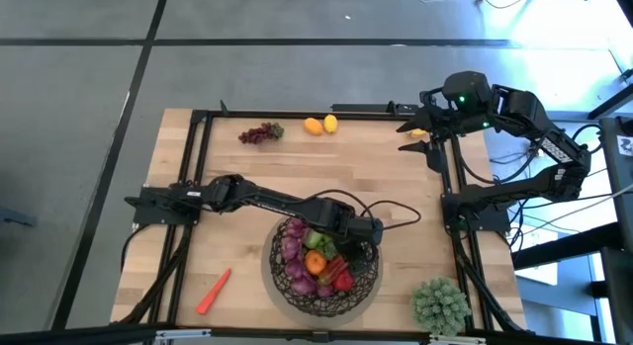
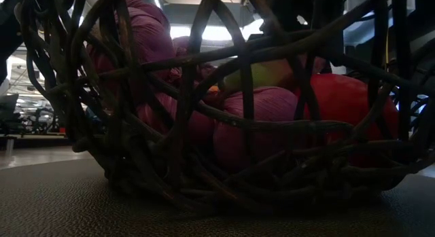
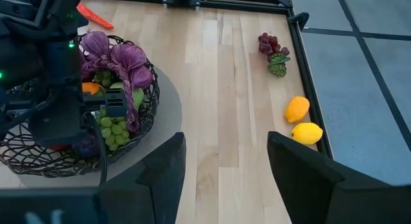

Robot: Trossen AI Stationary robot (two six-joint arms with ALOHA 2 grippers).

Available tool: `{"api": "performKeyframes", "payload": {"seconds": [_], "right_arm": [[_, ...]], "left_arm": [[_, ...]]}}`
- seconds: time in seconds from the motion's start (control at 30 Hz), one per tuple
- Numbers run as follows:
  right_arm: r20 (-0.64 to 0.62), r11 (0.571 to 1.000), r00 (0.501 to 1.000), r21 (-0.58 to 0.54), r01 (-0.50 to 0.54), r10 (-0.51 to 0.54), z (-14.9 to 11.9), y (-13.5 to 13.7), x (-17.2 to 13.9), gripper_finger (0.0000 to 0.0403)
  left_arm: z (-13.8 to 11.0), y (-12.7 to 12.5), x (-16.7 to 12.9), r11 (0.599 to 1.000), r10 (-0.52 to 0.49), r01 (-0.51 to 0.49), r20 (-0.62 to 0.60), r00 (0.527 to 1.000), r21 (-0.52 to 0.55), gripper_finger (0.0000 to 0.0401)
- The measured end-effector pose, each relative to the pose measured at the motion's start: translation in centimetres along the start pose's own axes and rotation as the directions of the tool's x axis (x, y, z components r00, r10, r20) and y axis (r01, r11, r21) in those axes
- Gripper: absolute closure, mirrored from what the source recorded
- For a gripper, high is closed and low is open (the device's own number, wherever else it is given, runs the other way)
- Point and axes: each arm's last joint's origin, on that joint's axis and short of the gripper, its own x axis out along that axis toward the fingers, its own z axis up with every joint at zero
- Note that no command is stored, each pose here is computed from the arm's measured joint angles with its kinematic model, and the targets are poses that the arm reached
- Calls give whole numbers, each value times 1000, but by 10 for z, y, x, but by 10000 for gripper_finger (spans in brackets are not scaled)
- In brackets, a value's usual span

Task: Build produce basket
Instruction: Put the chili pepper into the mesh basket, then put the carrot into the mesh basket

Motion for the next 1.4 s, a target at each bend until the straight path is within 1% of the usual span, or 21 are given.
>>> {"api": "performKeyframes", "payload": {"seconds": [0.2, 0.27, 0.33, 0.43, 0.5, 0.8, 0.87, 0.93, 1.03, 1.17, 1.23, 1.3, 1.4], "right_arm": [[1, 1000, 1000, -4, -5, 5, 0, 0, 0, 192], [12, 999, 999, -21, -46, 46, 0, 1, 0, 192], [30, 992, 993, -49, -112, 114, 0, 4, 0, 192], [64, 977, 976, -59, -204, 208, 1, 6, -1, 192], [73, 970, 968, -63, -234, 239, 1, 7, -1, 192], [47, 964, 965, -77, -255, 259, -2, 9, -1, 192], [41, 963, 964, -82, -257, 261, -2, 9, -1, 192], [39, 962, 964, -87, -258, 262, -3, 9, -1, 192], [37, 962, 964, -86, -258, 262, -3, 9, -1, 192], [41, 963, 965, -88, -256, 260, -3, 10, -3, 192], [41, 964, 966, -90, -251, 255, -3, 10, -3, 192], [43, 964, 967, -92, -248, 253, -4, 10, -5, 192], [48, 965, 967, -97, -245, 250, -4, 11, -7, 192]], "left_arm": [[0, 0, 0, 1000, 2, -2, 0, 1000, 0, 324], [0, 1, 0, 1000, 9, -9, 6, 1000, -11, 319], [0, 1, 0, 1000, 20, -19, 10, 1000, -16, 316], [1, 2, 0, 999, 51, -51, 35, 998, -18, 315], [1, 3, 0, 997, 66, -65, 47, 997, -29, 315], [-3, -4, -1, 995, 101, -100, 78, 992, -10, 315], [-4, -7, -7, 994, 107, -107, 87, 990, -3, 315], [-3, -10, -16, 993, 118, -120, 124, 985, 6, 315], [-1, -9, -36, 986, 162, -164, 163, 973, -4, 315], [6, -3, -74, 977, 212, -210, 225, 951, -34, 315], [6, 1, -92, 969, 247, -243, 232, 941, -48, 315], [9, 5, -107, 968, 251, -240, 257, 933, -72, 315], [8, 10, -134, 962, 272, -254, 263, 926, -102, 315]]}}
